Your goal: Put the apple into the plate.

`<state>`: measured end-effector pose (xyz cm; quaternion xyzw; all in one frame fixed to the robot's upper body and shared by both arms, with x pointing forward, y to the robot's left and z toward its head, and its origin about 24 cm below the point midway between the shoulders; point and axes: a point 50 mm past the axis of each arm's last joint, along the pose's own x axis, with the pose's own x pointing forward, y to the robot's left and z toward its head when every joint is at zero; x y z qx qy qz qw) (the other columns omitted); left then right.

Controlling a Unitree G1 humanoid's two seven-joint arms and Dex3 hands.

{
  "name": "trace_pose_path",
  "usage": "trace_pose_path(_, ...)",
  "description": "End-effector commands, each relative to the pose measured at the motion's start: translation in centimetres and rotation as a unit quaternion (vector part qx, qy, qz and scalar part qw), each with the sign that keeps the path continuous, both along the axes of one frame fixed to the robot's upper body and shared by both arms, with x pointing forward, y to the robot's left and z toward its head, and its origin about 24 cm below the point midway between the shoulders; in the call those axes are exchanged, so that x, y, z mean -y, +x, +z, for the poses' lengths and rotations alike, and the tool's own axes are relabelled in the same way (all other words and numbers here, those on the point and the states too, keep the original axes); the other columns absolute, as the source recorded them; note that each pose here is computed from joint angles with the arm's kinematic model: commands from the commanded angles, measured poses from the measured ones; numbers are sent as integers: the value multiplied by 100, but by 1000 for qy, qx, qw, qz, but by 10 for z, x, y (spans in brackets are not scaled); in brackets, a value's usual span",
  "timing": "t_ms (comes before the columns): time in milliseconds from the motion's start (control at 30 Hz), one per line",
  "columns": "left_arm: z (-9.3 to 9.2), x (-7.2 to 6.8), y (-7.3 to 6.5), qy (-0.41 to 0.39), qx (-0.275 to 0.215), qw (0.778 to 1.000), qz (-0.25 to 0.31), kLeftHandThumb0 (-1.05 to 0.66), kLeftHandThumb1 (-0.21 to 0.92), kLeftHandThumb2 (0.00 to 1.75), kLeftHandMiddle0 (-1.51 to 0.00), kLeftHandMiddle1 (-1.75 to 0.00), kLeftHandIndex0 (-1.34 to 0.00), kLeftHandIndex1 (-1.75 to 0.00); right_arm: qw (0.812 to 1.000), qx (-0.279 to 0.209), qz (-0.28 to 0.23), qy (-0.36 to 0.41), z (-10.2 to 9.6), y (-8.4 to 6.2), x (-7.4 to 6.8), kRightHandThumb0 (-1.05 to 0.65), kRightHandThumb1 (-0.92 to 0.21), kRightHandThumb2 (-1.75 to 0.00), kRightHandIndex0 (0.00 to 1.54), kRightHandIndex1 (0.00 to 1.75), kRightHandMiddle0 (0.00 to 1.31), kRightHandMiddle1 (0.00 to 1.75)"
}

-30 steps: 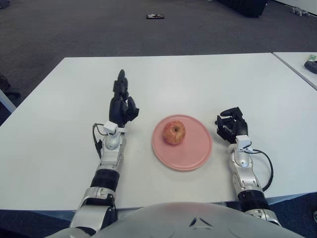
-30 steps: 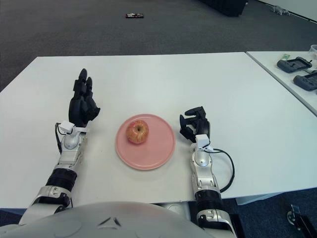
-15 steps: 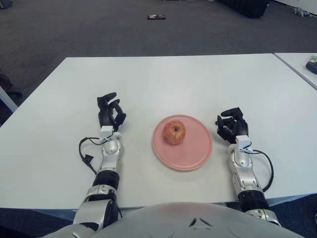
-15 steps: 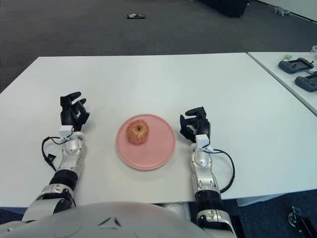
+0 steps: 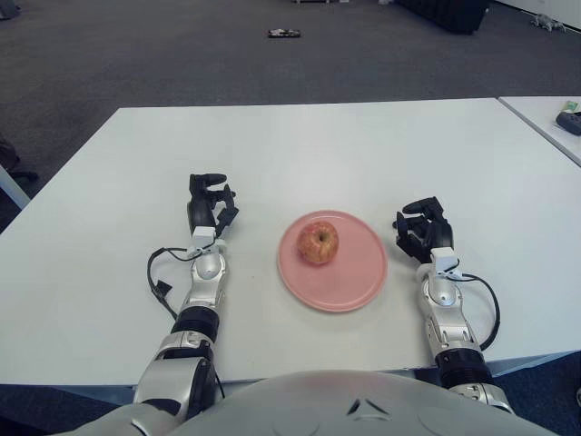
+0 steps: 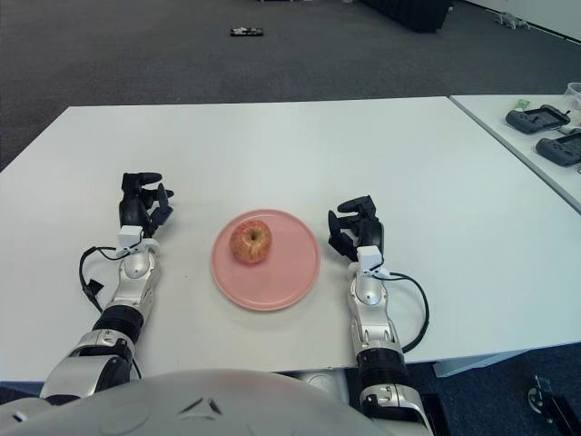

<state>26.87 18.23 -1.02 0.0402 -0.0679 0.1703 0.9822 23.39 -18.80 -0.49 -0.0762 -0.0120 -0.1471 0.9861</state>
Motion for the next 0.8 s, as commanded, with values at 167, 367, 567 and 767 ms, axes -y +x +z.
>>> trace_pose_path(167,-26,-7,-17,17,-62,998,-10,-37,75,77,-57,-173,-30,-175,1000,-19,1,-3,-5,-3,0,-36,-78,-72,65,121,27,175)
trace_pose_path(367,-27,-6,-18,31,-64,997,-35,-38,70,84,-65,-174,-33,-175,1000,-22,0,-4,-5,-2,0,-36,-79,-72,65,122,27,175)
trace_pose_path(567,-31,-4,-20,48,-79,994,-62,-39,67,87,-67,-175,-35,-175,1000,-20,1,-3,-5,-2,-1,-36,-79,-71,65,122,27,175)
trace_pose_path(767,-35,-2,-22,60,-98,990,-86,-38,67,87,-69,-175,-35,-175,1000,-21,1,-3,-5,-2,-1,-36,-79,-71,65,122,27,175)
